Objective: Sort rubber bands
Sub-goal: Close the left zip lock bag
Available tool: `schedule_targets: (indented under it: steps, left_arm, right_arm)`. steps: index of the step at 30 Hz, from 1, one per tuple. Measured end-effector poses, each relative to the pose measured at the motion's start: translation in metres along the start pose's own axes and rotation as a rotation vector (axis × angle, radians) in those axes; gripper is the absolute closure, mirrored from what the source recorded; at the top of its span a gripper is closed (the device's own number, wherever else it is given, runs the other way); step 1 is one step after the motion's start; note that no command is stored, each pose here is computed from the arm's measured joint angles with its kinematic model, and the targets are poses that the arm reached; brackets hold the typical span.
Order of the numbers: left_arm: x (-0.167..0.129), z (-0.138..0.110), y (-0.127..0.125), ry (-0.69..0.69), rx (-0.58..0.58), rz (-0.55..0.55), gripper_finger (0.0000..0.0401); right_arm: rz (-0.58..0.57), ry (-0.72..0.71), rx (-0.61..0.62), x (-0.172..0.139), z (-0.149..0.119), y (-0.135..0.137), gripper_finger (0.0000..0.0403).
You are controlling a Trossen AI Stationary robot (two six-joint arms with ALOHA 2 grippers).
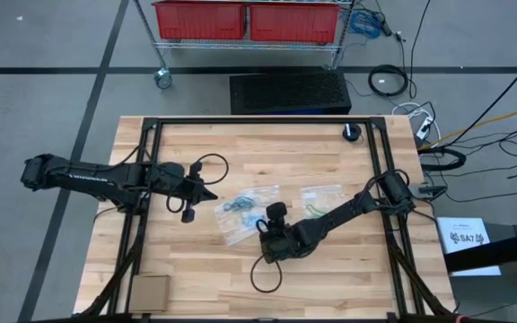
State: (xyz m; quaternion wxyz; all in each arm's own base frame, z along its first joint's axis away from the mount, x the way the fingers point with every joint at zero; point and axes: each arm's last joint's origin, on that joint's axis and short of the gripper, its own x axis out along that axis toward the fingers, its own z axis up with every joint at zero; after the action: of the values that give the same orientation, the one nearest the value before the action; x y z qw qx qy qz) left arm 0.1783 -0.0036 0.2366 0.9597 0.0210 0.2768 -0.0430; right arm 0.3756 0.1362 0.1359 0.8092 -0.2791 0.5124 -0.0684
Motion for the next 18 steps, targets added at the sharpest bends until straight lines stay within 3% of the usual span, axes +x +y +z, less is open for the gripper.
schedule_targets:
  steps: [4,12,16,18]
  left_arm:
    - [0.0,0.0,0.0,0.005,0.0,0.0,0.0399]
    - [0.0,0.0,0.0,0.005,0.0,0.0,0.0397]
    - [0.0,-0.001,0.0,0.006,0.002,0.0,0.0396]
    - [0.0,-0.001,0.0,0.006,0.002,0.003,0.0396]
  right_arm:
    - [0.004,0.003,-0.033,-0.002,-0.001,0.003,0.0318]
    - [-0.004,-0.053,0.021,0.006,0.007,-0.009,0.0301]
    - [0.102,-0.078,0.032,0.01,0.009,-0.014,0.0316]
    - [0.102,-0.103,0.047,0.011,0.011,-0.016,0.0333]
